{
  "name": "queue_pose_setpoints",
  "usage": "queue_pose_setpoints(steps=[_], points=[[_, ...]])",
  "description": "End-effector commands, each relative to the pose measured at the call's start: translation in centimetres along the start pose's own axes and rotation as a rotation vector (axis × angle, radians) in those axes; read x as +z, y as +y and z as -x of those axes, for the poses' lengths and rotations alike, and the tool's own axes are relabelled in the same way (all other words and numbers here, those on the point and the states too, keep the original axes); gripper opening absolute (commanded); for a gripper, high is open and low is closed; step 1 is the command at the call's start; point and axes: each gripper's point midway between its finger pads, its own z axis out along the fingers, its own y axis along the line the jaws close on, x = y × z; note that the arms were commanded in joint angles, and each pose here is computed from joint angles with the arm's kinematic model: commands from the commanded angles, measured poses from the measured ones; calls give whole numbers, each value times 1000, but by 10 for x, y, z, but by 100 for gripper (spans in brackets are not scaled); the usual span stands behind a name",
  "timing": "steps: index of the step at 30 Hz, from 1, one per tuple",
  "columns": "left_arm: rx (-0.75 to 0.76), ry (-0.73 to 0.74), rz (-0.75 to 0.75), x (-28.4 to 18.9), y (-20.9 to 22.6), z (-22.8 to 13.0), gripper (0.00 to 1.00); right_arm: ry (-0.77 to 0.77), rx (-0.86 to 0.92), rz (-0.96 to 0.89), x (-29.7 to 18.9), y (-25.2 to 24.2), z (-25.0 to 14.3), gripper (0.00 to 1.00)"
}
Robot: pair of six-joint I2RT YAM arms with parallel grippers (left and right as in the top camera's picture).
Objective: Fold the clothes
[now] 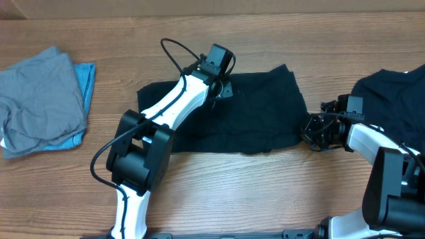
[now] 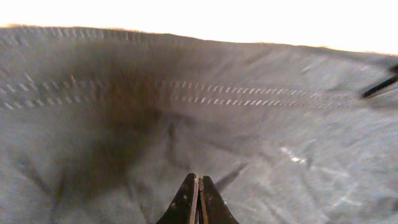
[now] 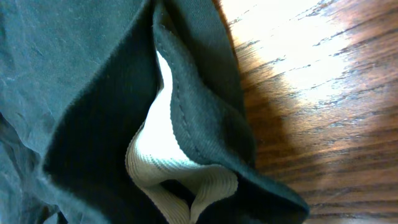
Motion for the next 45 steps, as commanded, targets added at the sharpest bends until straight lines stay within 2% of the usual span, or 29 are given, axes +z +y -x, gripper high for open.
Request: queue_pose_setpoints(steps=[1,18,21,26,30,42,45], points=[[20,-73,19,-17,2,21,4,-26,-3,-10,-3,-1,8,5],[22,26,106,41,27,-8,4,-26,-3,-10,-3,0,8,5],[16,13,99,35,26,-1,4,-26,-3,-10,-3,0,8,5],[32,-81,46,-8,8,38,4,-26,-3,-10,-3,0,8,5],[35,-127,23,-25,2,53,4,-25,-3,-10,-3,0,8,5],[31,-74,97,10,22,37,4,-26,-3,-10,-3,0,8,6],[31,-52,122,26,29,30,4,-25,-3,-10,-3,-1,8,9]])
